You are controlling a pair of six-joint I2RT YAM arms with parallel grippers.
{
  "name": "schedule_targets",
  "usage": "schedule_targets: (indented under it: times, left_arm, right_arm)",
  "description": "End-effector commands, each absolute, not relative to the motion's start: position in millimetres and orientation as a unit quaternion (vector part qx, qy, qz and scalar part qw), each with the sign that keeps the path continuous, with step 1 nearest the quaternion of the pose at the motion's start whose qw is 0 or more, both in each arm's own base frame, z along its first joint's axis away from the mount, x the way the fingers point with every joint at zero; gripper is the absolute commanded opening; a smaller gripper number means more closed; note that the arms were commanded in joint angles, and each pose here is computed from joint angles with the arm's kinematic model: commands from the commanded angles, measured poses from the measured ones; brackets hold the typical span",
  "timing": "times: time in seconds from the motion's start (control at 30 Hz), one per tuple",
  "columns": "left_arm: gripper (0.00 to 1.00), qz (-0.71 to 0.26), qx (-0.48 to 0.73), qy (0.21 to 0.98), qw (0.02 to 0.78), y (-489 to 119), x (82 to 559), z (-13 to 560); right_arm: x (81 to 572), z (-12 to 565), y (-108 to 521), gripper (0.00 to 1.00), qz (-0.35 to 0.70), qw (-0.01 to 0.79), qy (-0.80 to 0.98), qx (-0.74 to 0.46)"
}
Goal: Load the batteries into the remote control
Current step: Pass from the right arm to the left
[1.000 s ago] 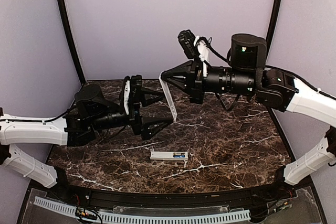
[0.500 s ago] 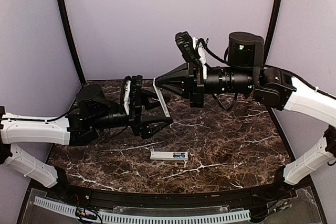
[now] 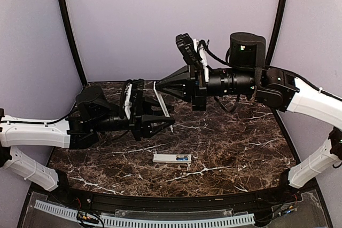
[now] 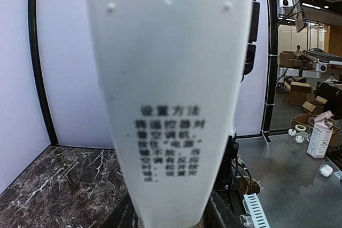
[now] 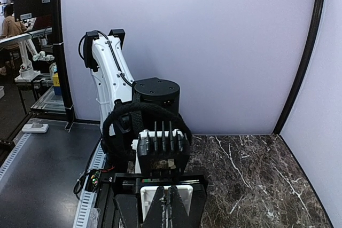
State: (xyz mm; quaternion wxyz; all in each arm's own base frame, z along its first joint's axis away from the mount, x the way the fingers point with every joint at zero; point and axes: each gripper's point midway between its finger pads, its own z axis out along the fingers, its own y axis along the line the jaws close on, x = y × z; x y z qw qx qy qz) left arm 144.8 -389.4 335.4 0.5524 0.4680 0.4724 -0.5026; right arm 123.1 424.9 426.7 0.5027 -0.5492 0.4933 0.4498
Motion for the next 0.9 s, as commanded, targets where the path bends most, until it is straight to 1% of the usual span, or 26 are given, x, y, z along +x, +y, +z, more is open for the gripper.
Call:
schedule_targets:
  times: [0.0,0.13,0.27,0.37,0.53,0.63,0.7,0.87]
  left_arm:
    - [0.40,-0.505,0.470,0.450,0.567,-384,137,351]
    - [0.36,-0.504,0.470,0.451,0.567,-384,138,351]
    - [0.30,-0.503,0.469,0.453,0.567,-384,139,350]
    - [0.27,-0.503,0.469,0.453,0.567,-384,139,350]
    - [0.19,-0.502,0.469,0.456,0.566,-384,139,349]
    - [0.18,-0.502,0.468,0.457,0.566,-384,140,348]
    - [0.18,-0.500,0.466,0.459,0.567,-384,141,348]
    - [0.16,-0.484,0.463,0.469,0.576,-384,147,346]
  right_arm:
    - [121,437,425,0.00,0.455,0.509,0.481,-0.550]
    - [121,435,425,0.00,0.454,0.509,0.482,-0.550]
    - [120,433,425,0.00,0.455,0.505,0.484,-0.551]
    - [121,433,425,0.00,0.454,0.507,0.484,-0.549]
    - [122,432,425,0.00,0.453,0.508,0.486,-0.548]
    - [126,432,425,0.01,0.447,0.515,0.492,-0.541]
    - [130,432,424,0.13,0.443,0.520,0.497,-0.535]
    - [133,434,421,0.34,0.439,0.527,0.504,-0.525]
